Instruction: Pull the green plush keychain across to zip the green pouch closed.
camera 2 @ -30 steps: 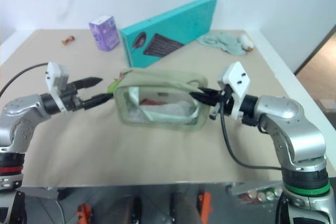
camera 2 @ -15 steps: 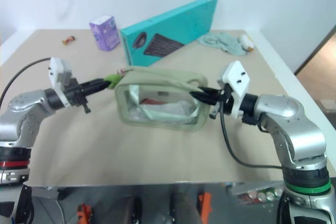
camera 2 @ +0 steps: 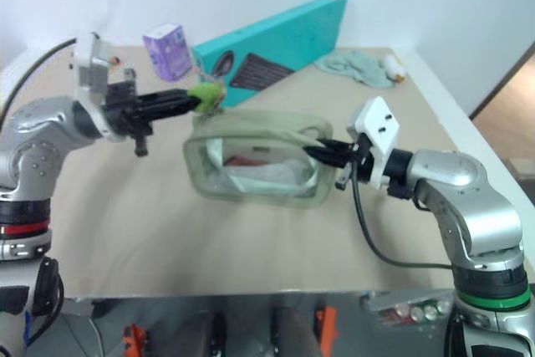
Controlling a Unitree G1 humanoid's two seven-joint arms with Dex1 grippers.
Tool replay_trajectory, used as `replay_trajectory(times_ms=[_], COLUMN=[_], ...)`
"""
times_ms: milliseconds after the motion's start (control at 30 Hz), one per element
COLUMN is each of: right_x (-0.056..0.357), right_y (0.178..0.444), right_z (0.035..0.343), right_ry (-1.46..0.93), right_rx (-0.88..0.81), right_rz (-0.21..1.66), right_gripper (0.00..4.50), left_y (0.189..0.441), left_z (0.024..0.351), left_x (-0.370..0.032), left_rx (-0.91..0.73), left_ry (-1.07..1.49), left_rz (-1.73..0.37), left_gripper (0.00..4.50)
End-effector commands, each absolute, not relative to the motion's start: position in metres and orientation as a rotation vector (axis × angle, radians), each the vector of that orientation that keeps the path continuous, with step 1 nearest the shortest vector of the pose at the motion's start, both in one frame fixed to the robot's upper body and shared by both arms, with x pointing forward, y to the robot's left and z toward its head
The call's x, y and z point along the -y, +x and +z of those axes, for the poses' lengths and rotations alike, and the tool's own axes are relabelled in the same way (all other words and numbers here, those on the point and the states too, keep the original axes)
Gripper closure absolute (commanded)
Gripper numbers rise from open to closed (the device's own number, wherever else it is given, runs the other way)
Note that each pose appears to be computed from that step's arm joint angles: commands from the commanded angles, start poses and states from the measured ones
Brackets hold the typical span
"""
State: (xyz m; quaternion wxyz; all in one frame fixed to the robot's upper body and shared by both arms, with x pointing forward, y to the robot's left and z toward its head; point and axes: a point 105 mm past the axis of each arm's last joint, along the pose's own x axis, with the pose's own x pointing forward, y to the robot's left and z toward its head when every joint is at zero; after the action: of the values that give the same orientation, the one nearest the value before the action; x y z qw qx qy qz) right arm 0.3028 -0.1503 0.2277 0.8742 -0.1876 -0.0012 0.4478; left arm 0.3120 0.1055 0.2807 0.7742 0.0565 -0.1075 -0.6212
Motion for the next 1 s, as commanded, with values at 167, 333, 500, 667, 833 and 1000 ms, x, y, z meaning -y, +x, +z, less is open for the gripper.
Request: replay_trajectory(times_ms=[167,333,500,667,833,1000], right_x=[0.147,0.147,0.147,0.147,0.147,0.147], right_y=[0.300,0.299,0.298,0.297,0.298,0.300], right_z=[0.242,0.243,0.243,0.243,0.242,0.241], right_ry=[-0.431,-0.433,-0.436,-0.438,-0.438,-0.439], right_rx=[0.058,0.057,0.054,0.057,0.059,0.056], right_rz=[0.943,0.942,0.940,0.943,0.949,0.951], right_gripper=[4.50,4.50,4.50,4.50,4.50,4.50], left_y=[0.295,0.299,0.306,0.309,0.304,0.295], left_z=[0.289,0.283,0.273,0.270,0.270,0.269], left_x=[-0.069,-0.061,-0.065,-0.069,-0.071,-0.081], left_rx=[0.325,0.320,0.268,0.226,0.203,0.149], left_ry=[0.171,0.200,0.292,0.325,0.361,0.403], left_rz=[-1.483,-1.487,-1.464,-1.476,-1.518,-1.560], left_gripper=[4.44,4.44,4.44,4.14,2.48,0.88])
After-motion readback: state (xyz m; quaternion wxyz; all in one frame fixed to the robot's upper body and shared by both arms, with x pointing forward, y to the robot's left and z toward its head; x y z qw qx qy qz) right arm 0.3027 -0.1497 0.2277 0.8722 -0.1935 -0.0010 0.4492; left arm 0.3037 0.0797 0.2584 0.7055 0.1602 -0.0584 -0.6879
